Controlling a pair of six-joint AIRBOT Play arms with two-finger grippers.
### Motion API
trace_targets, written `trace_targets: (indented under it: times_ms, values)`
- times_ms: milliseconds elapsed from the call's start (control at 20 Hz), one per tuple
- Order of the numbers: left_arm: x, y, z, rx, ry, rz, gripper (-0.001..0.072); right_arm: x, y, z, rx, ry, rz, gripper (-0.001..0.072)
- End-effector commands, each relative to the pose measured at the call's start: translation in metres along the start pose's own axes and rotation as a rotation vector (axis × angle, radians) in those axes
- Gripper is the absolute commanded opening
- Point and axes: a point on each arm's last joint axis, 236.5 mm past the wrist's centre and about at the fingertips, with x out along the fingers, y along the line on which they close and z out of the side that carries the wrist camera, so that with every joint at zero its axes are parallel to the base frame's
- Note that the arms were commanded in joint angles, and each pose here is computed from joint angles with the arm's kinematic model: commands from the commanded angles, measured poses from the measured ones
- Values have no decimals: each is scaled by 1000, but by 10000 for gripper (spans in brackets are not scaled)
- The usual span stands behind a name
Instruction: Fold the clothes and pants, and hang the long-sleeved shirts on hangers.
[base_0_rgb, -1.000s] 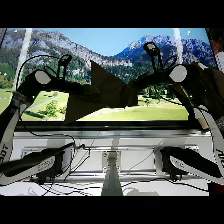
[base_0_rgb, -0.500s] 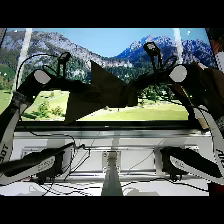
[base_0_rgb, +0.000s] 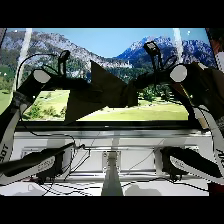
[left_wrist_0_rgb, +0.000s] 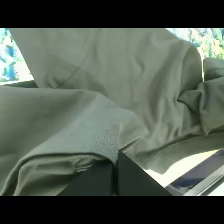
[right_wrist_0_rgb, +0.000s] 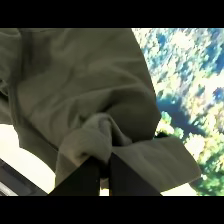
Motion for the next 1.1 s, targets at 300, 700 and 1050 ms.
trace_targets:
  times_ms: [300,700,1050]
  values:
    - [-171,18,92,174,-390,192,15,-198,16,143,-216,-509,-201,26]
    - [-471,-82,93,371,-1242,636,15,-438,85,139,-329,-1009,-283,26]
    - [-599,-174,24,492,-1760,876,14,-521,129,78,-368,-1189,-234,25]
